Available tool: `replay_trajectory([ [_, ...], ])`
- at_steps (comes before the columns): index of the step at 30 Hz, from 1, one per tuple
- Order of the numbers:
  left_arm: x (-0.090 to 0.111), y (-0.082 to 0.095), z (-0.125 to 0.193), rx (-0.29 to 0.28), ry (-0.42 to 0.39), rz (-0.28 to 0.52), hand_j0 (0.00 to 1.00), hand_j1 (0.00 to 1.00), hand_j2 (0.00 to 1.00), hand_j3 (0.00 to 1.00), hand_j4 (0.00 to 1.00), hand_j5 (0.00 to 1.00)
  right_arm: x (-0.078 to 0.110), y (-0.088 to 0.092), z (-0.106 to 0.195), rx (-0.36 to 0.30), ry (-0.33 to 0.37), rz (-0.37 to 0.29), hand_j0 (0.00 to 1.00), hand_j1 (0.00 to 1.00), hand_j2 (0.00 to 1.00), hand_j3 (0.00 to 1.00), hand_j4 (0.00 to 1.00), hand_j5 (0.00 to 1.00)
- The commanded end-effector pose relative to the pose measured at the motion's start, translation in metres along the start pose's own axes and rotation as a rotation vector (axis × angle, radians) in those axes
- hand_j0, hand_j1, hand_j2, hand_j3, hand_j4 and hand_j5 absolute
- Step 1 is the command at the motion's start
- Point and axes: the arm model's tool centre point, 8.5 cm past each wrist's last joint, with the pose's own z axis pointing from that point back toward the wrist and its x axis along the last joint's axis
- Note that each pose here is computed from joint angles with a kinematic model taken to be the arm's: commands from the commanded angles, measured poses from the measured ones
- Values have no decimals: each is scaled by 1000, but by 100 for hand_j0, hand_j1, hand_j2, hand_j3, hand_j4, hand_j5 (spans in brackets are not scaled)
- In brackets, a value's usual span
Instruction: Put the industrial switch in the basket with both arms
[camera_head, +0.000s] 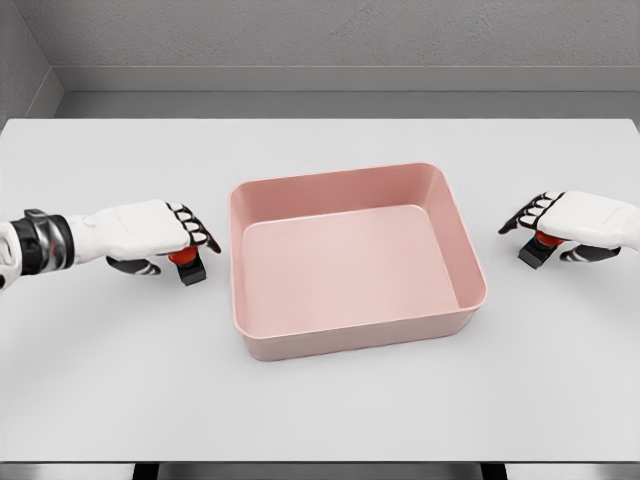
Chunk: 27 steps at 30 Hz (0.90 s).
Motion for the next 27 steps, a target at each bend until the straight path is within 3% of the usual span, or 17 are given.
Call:
replay_trajectory([
  [1, 1, -2, -2, -3, -4, 3, 80, 80, 80, 80, 80, 80, 0, 0, 0, -1, 1, 1, 76, 76, 76, 76, 76, 76],
  [10, 2, -3, -2, -12, 0, -12, 70, 70, 70, 70, 70, 70, 2, 1, -1, 13, -4, 5, 73, 73, 73, 73, 73, 73],
  [27, 4, -3, -3, -14, -11, -19, 50, 50, 50, 50, 50, 50, 1, 0, 0, 17, 0, 15, 48, 48, 48, 48, 48, 48],
])
